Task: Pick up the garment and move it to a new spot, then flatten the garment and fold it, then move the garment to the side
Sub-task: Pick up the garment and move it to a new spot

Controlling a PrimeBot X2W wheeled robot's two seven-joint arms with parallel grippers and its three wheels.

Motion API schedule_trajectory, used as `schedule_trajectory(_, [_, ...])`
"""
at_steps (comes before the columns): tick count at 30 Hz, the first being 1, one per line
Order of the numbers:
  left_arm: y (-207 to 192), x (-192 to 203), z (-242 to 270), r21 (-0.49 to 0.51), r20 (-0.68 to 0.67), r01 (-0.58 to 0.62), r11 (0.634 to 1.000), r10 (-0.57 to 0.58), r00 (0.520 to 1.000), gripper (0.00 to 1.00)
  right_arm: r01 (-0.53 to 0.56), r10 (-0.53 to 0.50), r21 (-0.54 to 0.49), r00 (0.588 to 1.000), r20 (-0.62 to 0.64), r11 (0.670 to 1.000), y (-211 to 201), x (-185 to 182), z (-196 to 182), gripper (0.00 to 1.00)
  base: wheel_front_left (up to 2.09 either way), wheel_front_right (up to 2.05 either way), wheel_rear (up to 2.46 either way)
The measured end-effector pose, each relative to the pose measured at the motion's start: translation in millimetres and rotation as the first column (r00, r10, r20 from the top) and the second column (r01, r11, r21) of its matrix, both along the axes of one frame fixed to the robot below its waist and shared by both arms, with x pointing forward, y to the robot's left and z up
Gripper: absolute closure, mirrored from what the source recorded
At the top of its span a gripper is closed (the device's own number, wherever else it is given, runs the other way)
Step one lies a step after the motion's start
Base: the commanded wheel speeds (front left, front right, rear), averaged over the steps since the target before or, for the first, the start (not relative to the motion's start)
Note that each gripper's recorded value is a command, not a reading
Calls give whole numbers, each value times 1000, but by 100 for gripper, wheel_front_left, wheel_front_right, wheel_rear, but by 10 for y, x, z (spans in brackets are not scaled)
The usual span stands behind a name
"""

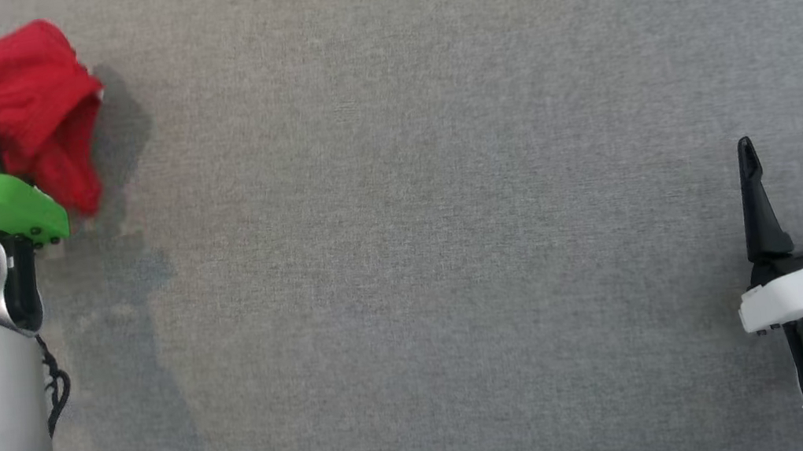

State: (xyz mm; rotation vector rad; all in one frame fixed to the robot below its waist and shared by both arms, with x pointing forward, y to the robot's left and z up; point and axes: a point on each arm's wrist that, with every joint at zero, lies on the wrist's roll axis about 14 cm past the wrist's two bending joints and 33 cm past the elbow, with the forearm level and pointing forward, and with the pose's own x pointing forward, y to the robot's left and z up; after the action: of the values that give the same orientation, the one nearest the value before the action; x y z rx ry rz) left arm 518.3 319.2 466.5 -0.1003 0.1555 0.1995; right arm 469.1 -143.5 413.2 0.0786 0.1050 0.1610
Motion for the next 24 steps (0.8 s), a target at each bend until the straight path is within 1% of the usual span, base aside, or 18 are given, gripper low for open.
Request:
schedule_trajectory(2, [-84, 49, 295, 14, 83, 49, 999, -50, 995, 100, 18, -18, 3, 1000, 21, 1000, -41, -41, 112, 0, 0, 0, 0])
schedule_trajectory(4, [-165, 71, 521, 30, 137, 94, 995, -98, 986, 100, 39, -40, 6, 999, 37, 999, -99, -92, 206, 0, 0, 0, 0])
schedule_trajectory(7, [-417, 131, 848, 44, 211, 186, 982, -191, 959, 100, 86, -86, 5, 995, 48, 996, -265, -219, 303, 0, 0, 0, 0])
schedule_trajectory(10, [-800, 157, 1088, 47, 254, 298, 953, -300, 919, 100, 147, -147, 15, 988, 50, 989, -481, -388, 369, 0, 0, 0, 0])
schedule_trajectory(13, [-1210, 145, 1320, 22, 306, 408, 913, -394, 867, 100, 202, -203, 33, 977, 67, 979, -666, -538, 478, 0, 0, 0, 0])
schedule_trajectory(15, [-1585, 111, 1478, 8, 343, 501, 865, -473, 811, 100, 252, -254, 43, 963, 85, 967, -841, -665, 569, 0, 0, 0, 0])
schedule_trajectory(16, [-1715, 94, 1507, 1, 350, 532, 847, -498, 793, 100, 271, -274, 44, 958, 90, 962, -908, -715, 598, 0, 0, 0, 0])
schedule_trajectory(20, [-2354, 1, 1598, -1, 365, 662, 750, -616, 698, 100, 355, -359, 55, 926, 116, 933, -1200, -958, 725, 0, 0, 0, 0])
schedule_trajectory(24, [-3015, -122, 1549, -14, 351, 773, 635, -721, 598, 100, 439, -443, 61, 887, 133, 897, -1479, -1212, 812, 0, 0, 0, 0])
